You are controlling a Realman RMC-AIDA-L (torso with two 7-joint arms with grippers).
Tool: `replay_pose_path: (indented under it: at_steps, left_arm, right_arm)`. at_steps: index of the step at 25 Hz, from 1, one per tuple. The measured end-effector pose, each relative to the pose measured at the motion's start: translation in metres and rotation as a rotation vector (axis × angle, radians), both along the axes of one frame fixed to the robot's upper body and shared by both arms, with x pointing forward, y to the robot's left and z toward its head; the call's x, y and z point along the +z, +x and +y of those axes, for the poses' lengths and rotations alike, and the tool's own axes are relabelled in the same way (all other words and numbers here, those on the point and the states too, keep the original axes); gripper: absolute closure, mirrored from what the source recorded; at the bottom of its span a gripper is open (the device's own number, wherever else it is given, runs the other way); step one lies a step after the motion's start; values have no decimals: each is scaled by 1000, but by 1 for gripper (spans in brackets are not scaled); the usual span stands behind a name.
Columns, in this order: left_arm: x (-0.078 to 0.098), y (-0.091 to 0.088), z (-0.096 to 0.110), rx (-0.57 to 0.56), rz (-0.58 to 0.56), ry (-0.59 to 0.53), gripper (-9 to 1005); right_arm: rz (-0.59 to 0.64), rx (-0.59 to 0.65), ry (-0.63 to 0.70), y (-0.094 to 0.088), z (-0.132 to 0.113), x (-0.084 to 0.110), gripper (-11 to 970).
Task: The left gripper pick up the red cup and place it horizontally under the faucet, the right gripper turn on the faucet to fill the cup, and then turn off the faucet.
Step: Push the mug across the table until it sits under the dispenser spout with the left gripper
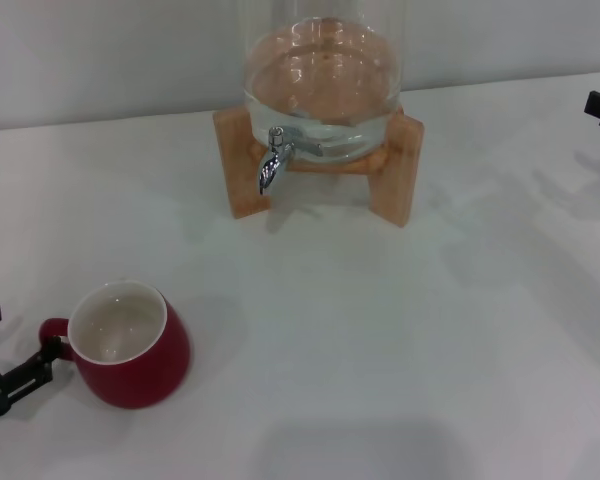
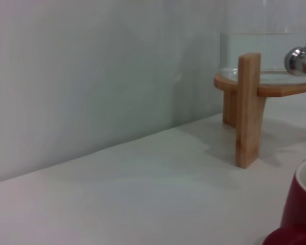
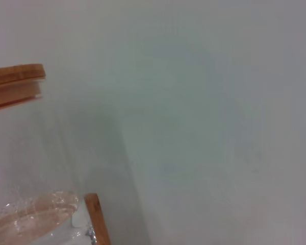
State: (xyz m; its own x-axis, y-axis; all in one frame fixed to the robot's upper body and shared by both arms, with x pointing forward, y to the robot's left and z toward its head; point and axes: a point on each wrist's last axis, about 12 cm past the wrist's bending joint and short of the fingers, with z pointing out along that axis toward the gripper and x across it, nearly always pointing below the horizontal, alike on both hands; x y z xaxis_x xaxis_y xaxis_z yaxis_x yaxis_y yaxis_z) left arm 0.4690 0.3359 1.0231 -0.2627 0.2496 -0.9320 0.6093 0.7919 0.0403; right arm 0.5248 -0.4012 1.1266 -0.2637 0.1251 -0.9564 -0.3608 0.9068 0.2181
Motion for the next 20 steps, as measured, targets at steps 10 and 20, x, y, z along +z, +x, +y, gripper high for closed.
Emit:
replay_pose_path:
  at_steps: [10,20]
  left_arm:
    - [1,8,-2,-1,-4,8,122]
    - [3,14,-5,-7,-14,1,121]
  right_arm:
    - [-2,3,0,1,1,1,164]
    - [-6,-10,1,1,-2,1,164]
